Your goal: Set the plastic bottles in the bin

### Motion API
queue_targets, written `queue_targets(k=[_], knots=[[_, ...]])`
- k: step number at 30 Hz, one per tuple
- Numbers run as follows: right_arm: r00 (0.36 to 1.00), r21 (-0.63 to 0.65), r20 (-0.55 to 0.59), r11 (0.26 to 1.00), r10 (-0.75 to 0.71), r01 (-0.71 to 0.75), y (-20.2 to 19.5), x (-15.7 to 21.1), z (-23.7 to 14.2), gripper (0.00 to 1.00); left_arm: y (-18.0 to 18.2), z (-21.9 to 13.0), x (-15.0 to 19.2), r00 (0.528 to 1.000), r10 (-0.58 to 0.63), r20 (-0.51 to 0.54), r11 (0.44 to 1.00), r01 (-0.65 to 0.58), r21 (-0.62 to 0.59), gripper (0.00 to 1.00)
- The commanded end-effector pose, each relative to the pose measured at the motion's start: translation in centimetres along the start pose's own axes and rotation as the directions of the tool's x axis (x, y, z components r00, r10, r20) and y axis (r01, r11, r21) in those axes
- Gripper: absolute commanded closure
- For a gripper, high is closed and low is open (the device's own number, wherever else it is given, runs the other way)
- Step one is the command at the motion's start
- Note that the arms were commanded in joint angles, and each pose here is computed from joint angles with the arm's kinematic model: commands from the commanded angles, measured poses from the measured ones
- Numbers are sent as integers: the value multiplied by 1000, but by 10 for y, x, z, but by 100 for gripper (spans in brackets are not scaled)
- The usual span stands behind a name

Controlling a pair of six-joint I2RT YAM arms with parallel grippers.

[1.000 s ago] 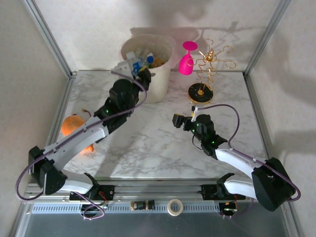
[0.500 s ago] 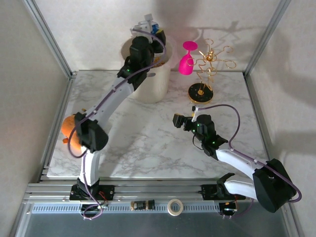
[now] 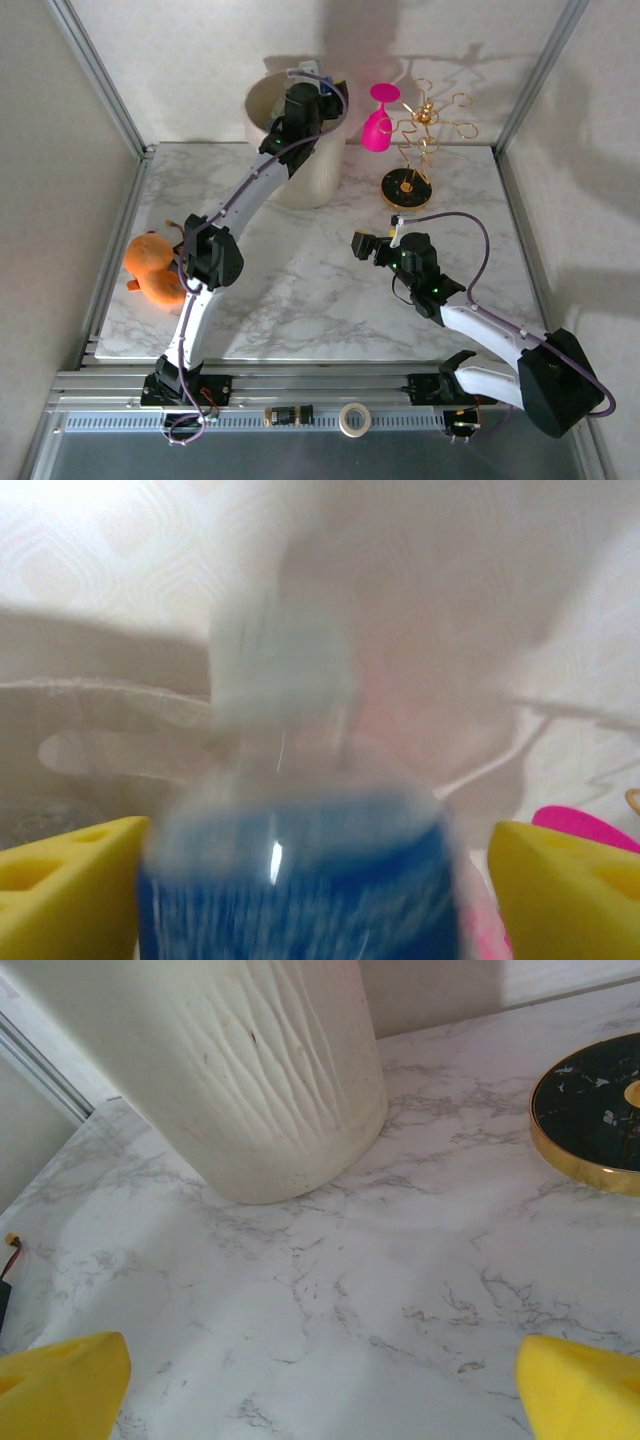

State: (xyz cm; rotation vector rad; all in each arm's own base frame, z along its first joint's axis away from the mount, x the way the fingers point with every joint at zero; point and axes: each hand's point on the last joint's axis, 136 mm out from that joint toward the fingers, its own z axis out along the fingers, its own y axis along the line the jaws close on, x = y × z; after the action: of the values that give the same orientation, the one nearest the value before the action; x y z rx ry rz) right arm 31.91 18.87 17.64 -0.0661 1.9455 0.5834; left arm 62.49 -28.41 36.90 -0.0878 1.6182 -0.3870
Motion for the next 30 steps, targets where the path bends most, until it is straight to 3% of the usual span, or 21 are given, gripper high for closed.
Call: queue_targets(k=[1, 7, 14, 18, 25, 30], knots=[[1000, 23, 10, 1000, 10, -10, -4, -1, -4, 1, -11, -9, -38, 997, -38, 73, 998, 35, 52, 0], [1000, 77, 14, 997, -24, 23, -12, -5, -3, 1, -15, -30, -70, 994, -38, 99, 997, 32, 63, 0], [996, 315, 53, 948, -75, 55, -58, -13, -8, 1, -7, -80, -95, 993, -17, 119, 998, 10, 66, 0], [991, 430, 106, 903, -77, 24, -95, -20, -18, 1, 11, -118, -89, 990, -17, 141, 999, 10, 50, 0], [977, 571, 156, 820, -144, 29, -149, -39, -34, 1, 77, -181, -36, 993, 14, 116, 992, 1, -123, 0], [952, 622, 179, 778, -250, 88, -178, -48, -40, 1, 145, -225, 23, 995, 90, 46, 940, -69, -333, 0]])
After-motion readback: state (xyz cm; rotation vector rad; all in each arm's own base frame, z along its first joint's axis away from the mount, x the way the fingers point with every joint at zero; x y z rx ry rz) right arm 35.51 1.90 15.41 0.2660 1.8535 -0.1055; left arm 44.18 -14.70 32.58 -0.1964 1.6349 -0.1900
